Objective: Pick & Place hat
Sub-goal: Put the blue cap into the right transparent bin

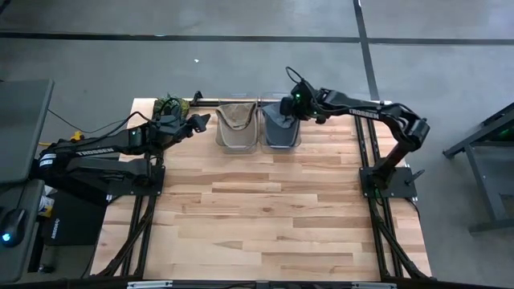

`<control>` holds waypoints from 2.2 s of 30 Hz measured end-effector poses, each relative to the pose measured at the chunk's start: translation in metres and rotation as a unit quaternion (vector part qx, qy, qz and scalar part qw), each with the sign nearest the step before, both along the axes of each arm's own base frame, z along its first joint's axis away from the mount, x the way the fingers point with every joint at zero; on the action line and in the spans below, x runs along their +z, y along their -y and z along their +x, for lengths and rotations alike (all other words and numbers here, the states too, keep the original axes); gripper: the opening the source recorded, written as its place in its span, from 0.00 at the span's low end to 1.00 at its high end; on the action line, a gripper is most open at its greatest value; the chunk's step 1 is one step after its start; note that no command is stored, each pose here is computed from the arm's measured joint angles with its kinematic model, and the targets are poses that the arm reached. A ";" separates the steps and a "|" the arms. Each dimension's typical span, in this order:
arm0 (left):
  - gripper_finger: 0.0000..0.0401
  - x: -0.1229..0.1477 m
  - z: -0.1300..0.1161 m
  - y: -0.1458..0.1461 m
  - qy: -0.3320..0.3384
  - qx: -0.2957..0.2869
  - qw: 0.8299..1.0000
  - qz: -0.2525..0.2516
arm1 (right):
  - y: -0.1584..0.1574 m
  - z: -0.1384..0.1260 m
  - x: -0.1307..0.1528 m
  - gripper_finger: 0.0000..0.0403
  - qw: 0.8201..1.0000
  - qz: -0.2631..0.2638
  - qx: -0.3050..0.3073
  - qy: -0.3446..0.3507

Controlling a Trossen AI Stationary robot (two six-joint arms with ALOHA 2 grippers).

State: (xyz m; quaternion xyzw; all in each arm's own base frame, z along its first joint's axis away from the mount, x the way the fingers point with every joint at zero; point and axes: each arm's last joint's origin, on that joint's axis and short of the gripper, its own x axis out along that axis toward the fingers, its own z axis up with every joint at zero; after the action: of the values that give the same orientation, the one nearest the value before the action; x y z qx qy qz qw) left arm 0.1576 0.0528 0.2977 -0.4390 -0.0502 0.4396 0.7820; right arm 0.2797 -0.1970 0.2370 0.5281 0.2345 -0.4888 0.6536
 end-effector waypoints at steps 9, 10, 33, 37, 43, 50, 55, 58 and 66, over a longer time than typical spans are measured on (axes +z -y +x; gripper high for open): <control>0.73 0.000 0.000 0.000 0.000 0.000 1.000 0.000 | 0.002 0.002 -0.008 0.04 1.000 0.003 -0.004 -0.013; 0.73 0.000 0.000 0.000 0.000 0.000 1.000 0.000 | 0.002 0.002 -0.008 0.04 1.000 0.003 -0.002 -0.013; 0.73 -0.003 -0.001 0.000 -0.017 0.001 1.000 -0.005 | 0.002 0.007 -0.005 0.56 0.993 -0.013 0.114 0.001; 0.73 -0.004 -0.001 0.000 -0.019 0.001 1.000 -0.005 | 0.002 0.009 -0.003 0.59 0.988 -0.028 0.150 0.007; 0.73 -0.004 -0.001 0.000 -0.021 0.002 1.000 -0.006 | 0.002 0.010 -0.003 0.59 0.971 -0.065 0.231 -0.010; 0.73 -0.004 -0.001 0.000 -0.021 0.002 1.000 -0.006 | 0.002 0.006 -0.005 0.59 0.967 -0.066 0.245 -0.038; 0.73 -0.005 -0.002 0.000 -0.025 0.002 1.000 -0.006 | 0.002 0.007 -0.002 0.59 0.959 -0.079 0.267 -0.043; 0.73 -0.005 -0.002 0.000 -0.026 0.002 1.000 -0.006 | 0.003 0.007 0.006 0.59 0.954 -0.087 0.284 -0.051; 0.73 -0.005 -0.002 0.000 -0.025 0.002 1.000 -0.006 | 0.004 0.004 0.025 0.59 0.965 -0.046 0.249 -0.063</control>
State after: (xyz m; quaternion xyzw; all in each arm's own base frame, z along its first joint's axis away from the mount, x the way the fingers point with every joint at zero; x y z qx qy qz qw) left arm 0.1560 0.0526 0.2931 -0.4322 -0.0287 0.4528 0.7793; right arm 0.2836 -0.2007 0.2621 0.3907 0.3766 -0.3526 0.7623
